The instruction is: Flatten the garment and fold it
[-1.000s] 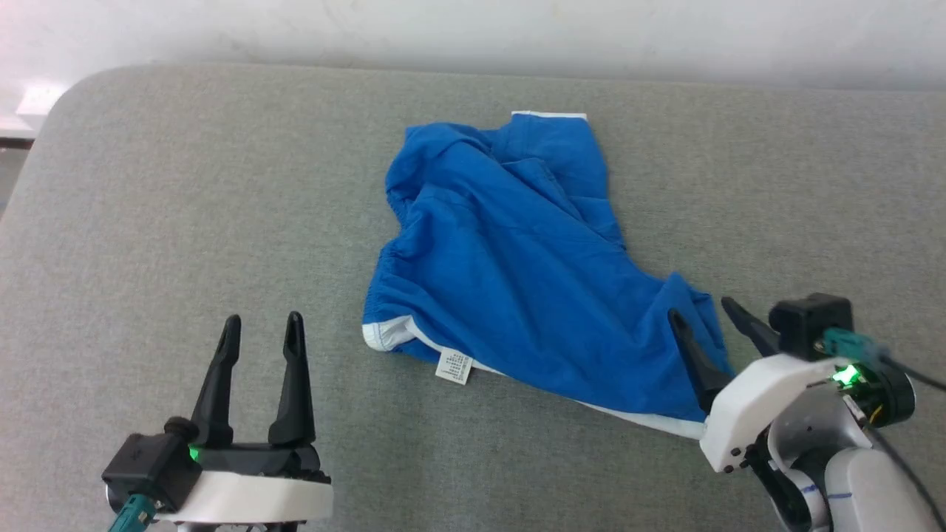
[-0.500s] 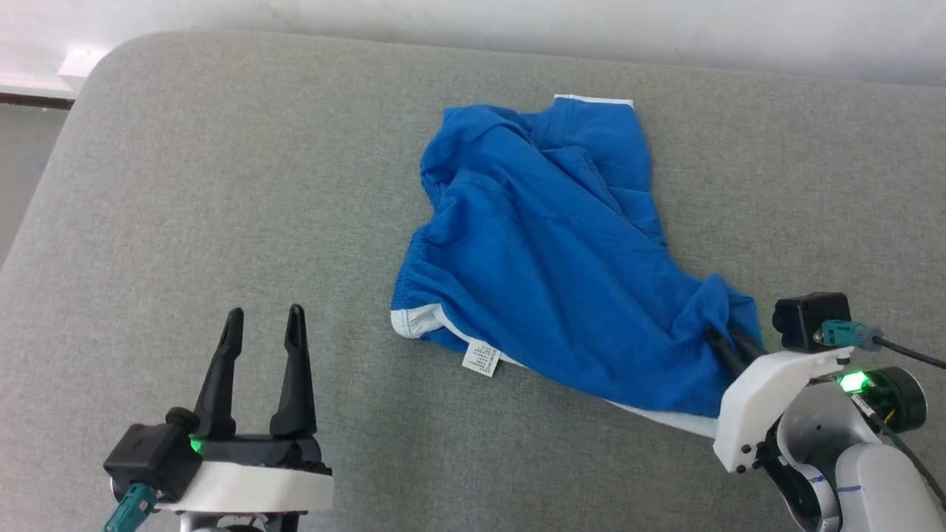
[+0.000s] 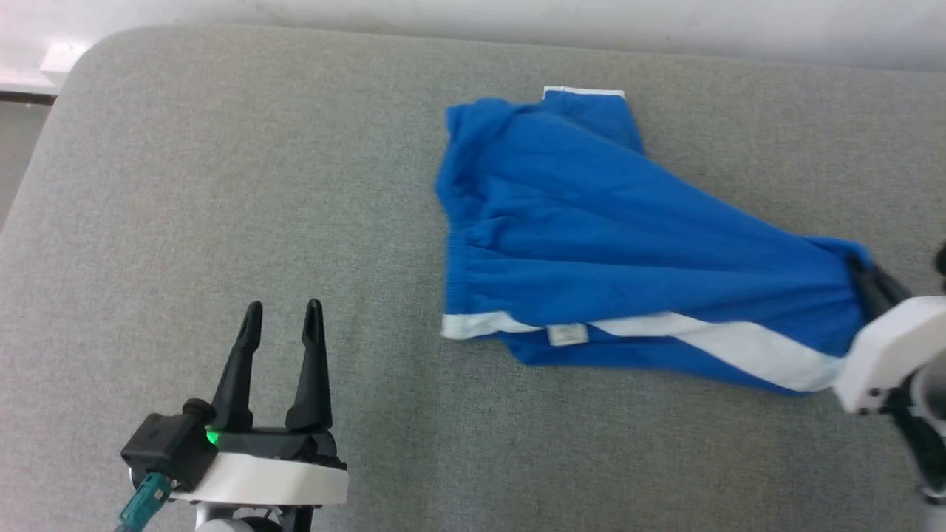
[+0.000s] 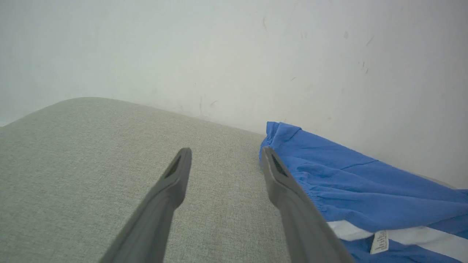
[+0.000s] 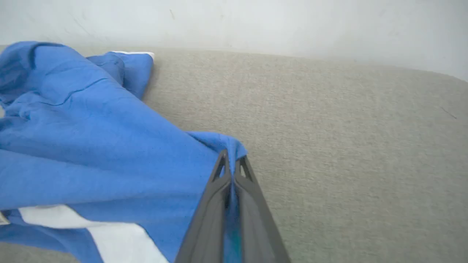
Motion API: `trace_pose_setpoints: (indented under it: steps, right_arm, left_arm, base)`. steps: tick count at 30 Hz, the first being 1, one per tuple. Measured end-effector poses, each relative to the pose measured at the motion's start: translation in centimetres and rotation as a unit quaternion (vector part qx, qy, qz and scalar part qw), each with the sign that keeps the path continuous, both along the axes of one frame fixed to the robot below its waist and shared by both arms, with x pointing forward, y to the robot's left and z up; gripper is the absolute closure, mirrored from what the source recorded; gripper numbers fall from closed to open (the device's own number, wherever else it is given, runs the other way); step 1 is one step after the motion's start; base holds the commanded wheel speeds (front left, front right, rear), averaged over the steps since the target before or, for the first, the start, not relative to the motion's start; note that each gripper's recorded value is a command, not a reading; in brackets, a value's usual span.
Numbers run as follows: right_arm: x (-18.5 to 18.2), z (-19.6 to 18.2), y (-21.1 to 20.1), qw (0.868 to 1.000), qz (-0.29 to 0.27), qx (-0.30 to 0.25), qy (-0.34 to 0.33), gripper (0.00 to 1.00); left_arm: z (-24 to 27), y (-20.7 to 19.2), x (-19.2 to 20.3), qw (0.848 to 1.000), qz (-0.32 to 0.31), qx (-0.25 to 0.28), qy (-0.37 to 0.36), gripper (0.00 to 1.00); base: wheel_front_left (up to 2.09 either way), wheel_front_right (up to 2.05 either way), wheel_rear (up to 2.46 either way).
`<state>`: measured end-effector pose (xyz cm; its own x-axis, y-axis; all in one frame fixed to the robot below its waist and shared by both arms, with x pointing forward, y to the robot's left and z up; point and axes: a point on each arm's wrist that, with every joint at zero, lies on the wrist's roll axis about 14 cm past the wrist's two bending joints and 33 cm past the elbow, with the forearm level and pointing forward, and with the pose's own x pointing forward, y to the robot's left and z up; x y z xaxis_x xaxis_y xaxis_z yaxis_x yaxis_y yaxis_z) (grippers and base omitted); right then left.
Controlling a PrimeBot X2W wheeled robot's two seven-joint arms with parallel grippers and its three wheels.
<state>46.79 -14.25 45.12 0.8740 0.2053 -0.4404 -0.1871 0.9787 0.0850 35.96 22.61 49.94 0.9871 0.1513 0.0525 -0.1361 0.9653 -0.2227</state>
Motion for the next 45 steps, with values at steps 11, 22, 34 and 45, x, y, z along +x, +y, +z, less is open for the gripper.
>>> trace_pose_setpoints:
  steps: [11, 22, 34, 45]
  right_arm:
    - [0.3, -3.6, -3.2, 0.997, -0.013, -0.067, 0.045, 0.00]
    - [1.0, 3.9, 0.0, 0.994, 0.025, -0.042, -0.096, 0.00]
    - [-6.6, 0.4, 7.6, 0.986, 0.161, 0.007, 0.034, 0.00]
    - [-8.1, -5.8, 8.7, 0.971, 0.203, -0.038, 0.121, 0.00]
  left_arm:
    - [-1.2, 0.1, 0.1, 1.000, -0.002, -0.003, 0.017, 0.00]
    - [-0.3, -1.0, 0.0, 1.000, -0.022, -0.005, 0.002, 0.00]
    - [0.9, -2.1, -0.5, 0.999, -0.039, -0.010, -0.018, 0.00]
    - [0.3, -0.9, -1.6, 1.000, -0.017, -0.007, -0.006, 0.00]
  base:
    - [0.00, 0.00, 0.00]
    - [0.00, 0.00, 0.00]
    - [0.00, 0.00, 0.00]
    - [0.00, 0.00, 0.00]
